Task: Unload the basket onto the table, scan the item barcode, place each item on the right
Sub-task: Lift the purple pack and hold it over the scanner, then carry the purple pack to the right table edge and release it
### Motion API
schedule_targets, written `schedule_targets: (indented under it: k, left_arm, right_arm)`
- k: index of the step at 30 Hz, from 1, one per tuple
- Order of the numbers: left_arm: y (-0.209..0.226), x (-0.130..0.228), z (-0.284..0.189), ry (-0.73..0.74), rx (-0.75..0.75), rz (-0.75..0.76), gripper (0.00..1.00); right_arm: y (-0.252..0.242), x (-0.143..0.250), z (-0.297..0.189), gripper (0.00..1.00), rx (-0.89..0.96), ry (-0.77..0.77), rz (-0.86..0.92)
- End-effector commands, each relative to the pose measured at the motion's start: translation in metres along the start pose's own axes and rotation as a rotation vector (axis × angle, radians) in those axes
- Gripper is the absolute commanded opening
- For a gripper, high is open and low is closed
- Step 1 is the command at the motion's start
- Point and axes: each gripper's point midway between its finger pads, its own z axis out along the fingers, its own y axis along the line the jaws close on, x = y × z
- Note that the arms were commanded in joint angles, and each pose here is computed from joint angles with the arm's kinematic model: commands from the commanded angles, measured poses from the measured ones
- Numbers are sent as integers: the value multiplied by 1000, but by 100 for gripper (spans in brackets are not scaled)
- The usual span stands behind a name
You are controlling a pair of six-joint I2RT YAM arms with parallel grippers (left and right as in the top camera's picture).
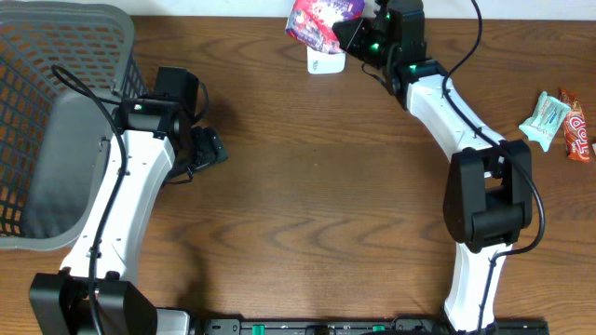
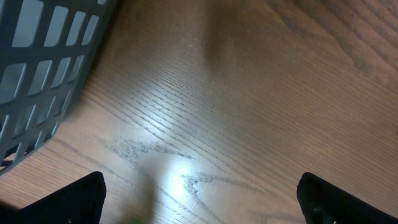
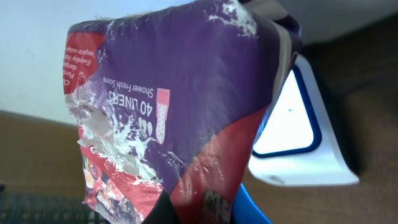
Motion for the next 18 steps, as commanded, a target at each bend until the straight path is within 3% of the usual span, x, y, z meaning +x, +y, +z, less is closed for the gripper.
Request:
schedule_targets:
  k: [1,5,9,18]
  left_arm:
    - [4,1,4,10,-22,-10,98]
    - [4,1,4,10,-22,-10,98]
    - [4,1,4,10,-22,-9,98]
    - [4,1,4,10,-22,-10,98]
  right_arm:
    - [-11,-1,10,1,41,-41,15]
    - [-20,-11,2,1,64,-43,-51]
    - [-46,-48,-37,1,147,-71,-75]
    - [-171,-137,-207,1,535,-164,-52]
